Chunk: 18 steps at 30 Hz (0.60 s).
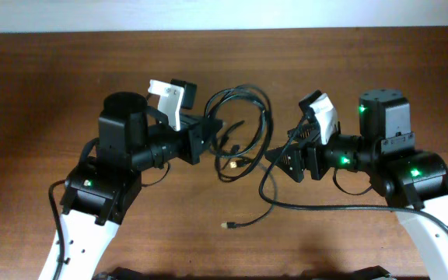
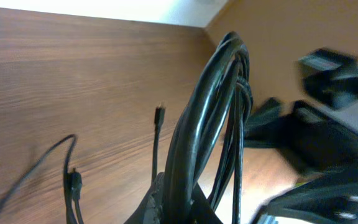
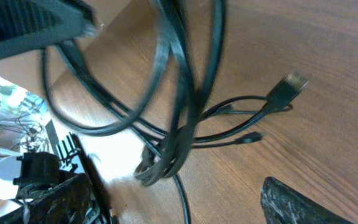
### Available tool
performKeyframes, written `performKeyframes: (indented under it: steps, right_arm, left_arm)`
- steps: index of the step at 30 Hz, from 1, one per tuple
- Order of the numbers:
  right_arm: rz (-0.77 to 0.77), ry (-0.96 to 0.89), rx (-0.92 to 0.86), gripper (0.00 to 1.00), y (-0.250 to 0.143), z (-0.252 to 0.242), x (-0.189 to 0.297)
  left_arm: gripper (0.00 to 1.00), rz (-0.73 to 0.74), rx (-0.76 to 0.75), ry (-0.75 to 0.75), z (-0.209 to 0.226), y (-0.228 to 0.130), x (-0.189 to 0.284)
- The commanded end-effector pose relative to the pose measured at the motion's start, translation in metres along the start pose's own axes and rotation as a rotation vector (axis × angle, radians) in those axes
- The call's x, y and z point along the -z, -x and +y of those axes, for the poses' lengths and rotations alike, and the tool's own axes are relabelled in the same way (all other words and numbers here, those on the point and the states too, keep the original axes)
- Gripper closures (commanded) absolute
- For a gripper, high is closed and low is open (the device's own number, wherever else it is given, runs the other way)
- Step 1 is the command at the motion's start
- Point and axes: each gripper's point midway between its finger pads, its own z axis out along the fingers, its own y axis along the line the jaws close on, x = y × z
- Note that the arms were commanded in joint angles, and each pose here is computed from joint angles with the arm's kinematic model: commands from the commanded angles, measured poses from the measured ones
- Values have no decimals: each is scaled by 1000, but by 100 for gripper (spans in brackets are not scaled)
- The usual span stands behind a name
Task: Untangle cables
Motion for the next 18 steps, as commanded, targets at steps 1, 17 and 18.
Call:
performKeyframes:
  steps: [1,17,18]
  right_arm:
    - [25,-59,-47,12,-2,-18,-8]
    - [45,-917,-589,0,-66,-188,100]
    - [47,-895,-610,1,-70,-188,102]
  left_arm:
    - [100,0,77,-108,-22,5,4]
    - [100,-80,-55,-135,-41,16,25]
    - [100,-94,-57,-116,-39,18,27]
